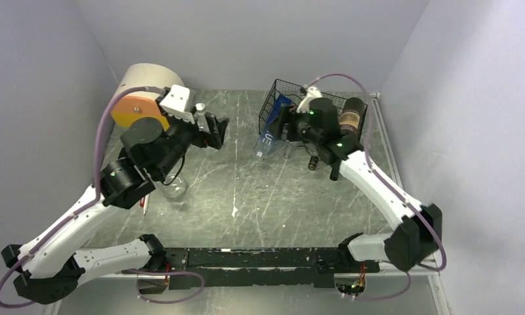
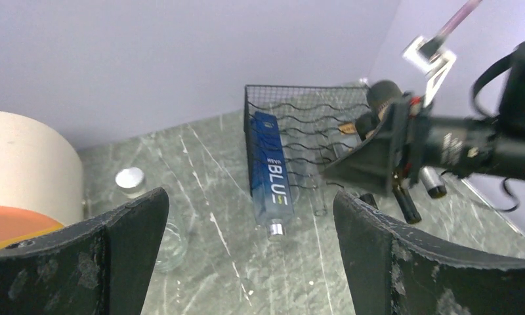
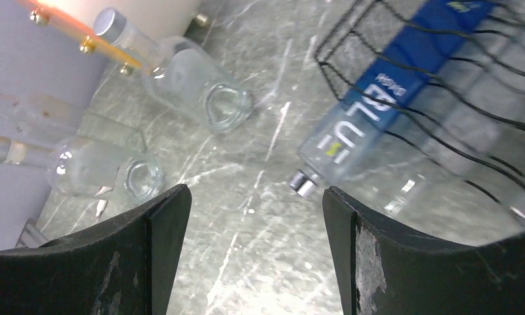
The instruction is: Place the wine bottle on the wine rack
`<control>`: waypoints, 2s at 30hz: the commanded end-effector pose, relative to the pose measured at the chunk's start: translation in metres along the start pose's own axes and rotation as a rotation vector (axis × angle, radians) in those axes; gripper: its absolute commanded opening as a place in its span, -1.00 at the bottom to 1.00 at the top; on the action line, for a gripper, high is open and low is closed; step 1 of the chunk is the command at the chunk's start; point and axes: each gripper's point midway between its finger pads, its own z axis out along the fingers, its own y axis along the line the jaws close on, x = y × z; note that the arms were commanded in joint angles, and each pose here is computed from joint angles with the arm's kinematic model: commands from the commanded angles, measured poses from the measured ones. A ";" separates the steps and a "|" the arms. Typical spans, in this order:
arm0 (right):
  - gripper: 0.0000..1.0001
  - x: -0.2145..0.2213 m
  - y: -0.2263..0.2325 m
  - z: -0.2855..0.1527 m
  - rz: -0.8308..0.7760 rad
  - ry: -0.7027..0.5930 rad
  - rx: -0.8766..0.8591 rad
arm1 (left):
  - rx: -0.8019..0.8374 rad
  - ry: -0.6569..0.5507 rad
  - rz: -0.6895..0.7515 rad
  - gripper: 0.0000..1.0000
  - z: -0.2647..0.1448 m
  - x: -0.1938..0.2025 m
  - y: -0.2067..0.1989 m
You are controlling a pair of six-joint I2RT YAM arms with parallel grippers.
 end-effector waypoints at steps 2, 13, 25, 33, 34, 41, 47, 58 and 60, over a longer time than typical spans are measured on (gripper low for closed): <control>0.56 -0.016 0.062 0.042 -0.036 -0.049 -0.153 | -0.107 -0.088 0.021 0.98 -0.031 -0.040 0.030; 0.58 -0.009 0.156 0.123 -0.181 -0.131 -0.330 | -0.107 -0.118 -0.071 0.98 -0.069 -0.040 0.044; 0.68 0.012 0.188 0.200 -0.352 -0.198 -0.315 | -0.068 -0.047 -0.191 0.98 -0.080 -0.015 0.037; 0.46 0.032 0.204 0.233 -0.481 -0.145 -0.321 | -0.099 0.038 -0.273 0.98 -0.091 0.013 0.042; 0.40 0.033 0.205 0.235 -0.490 -0.146 -0.309 | -0.098 0.035 -0.282 0.98 -0.094 0.013 0.043; 0.15 0.036 0.209 0.236 -0.513 -0.168 -0.277 | -0.097 -0.003 -0.320 0.98 -0.104 0.005 0.047; 0.00 0.036 0.217 0.233 -0.518 -0.161 -0.291 | -0.113 -0.023 -0.374 0.98 -0.099 0.010 0.047; 0.29 0.058 0.208 0.230 -0.496 -0.054 -0.278 | -0.114 -0.048 -0.386 0.98 -0.094 -0.001 0.046; 0.02 0.060 0.204 0.232 -0.501 -0.051 -0.262 | -0.110 -0.057 -0.385 0.98 -0.094 -0.003 0.045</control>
